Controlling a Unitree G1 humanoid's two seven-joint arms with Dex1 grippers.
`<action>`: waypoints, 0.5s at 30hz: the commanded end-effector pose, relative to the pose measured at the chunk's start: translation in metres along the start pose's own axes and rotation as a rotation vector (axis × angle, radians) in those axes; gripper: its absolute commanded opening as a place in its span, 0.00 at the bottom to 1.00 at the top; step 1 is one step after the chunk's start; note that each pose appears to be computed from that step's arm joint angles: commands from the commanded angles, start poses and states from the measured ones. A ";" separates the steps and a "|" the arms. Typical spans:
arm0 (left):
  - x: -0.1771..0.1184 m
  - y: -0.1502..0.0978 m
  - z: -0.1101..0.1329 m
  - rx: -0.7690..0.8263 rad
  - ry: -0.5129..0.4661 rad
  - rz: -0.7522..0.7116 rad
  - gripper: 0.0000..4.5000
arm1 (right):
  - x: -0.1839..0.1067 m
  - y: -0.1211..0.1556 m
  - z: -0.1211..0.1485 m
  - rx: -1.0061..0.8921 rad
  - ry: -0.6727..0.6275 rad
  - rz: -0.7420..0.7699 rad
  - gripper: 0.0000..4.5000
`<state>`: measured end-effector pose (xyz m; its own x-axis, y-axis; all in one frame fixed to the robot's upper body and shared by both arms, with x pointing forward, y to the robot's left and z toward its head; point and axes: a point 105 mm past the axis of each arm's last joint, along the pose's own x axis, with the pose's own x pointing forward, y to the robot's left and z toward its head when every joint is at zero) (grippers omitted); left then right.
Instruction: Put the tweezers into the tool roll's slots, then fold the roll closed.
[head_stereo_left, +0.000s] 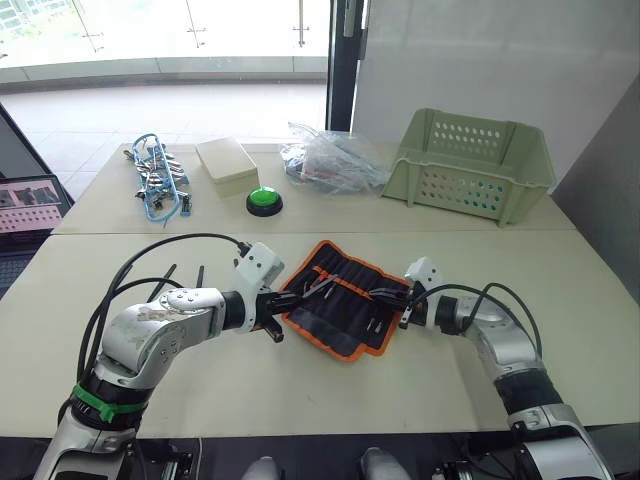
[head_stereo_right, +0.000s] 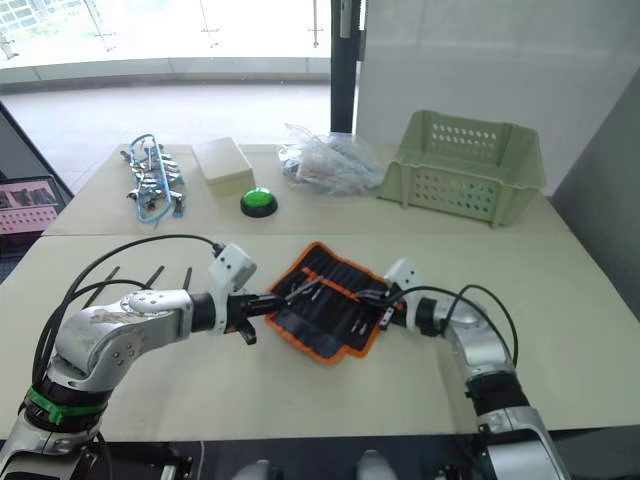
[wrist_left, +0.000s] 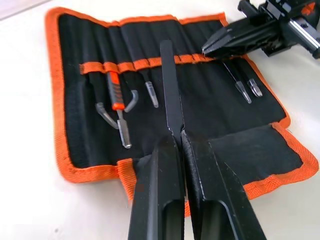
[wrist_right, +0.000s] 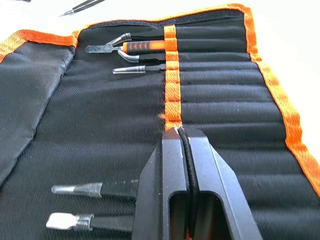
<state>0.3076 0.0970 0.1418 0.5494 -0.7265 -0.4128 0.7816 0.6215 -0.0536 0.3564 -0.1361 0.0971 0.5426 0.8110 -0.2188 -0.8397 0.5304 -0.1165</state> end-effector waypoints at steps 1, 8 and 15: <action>0.006 -0.004 0.008 0.028 -0.006 -0.010 0.00 | -0.006 -0.003 0.008 0.009 -0.037 -0.016 0.00; 0.020 -0.005 -0.004 0.014 0.077 0.006 0.00 | -0.013 0.000 -0.016 0.012 0.060 -0.009 0.00; 0.025 0.000 -0.010 -0.019 0.097 0.054 0.00 | -0.015 0.000 -0.022 0.049 0.056 -0.027 0.00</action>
<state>0.3166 0.0829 0.1172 0.5438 -0.6630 -0.5145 0.7497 0.6592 -0.0571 0.3518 -0.1484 0.0916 0.5567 0.7962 -0.2369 -0.8296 0.5478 -0.1081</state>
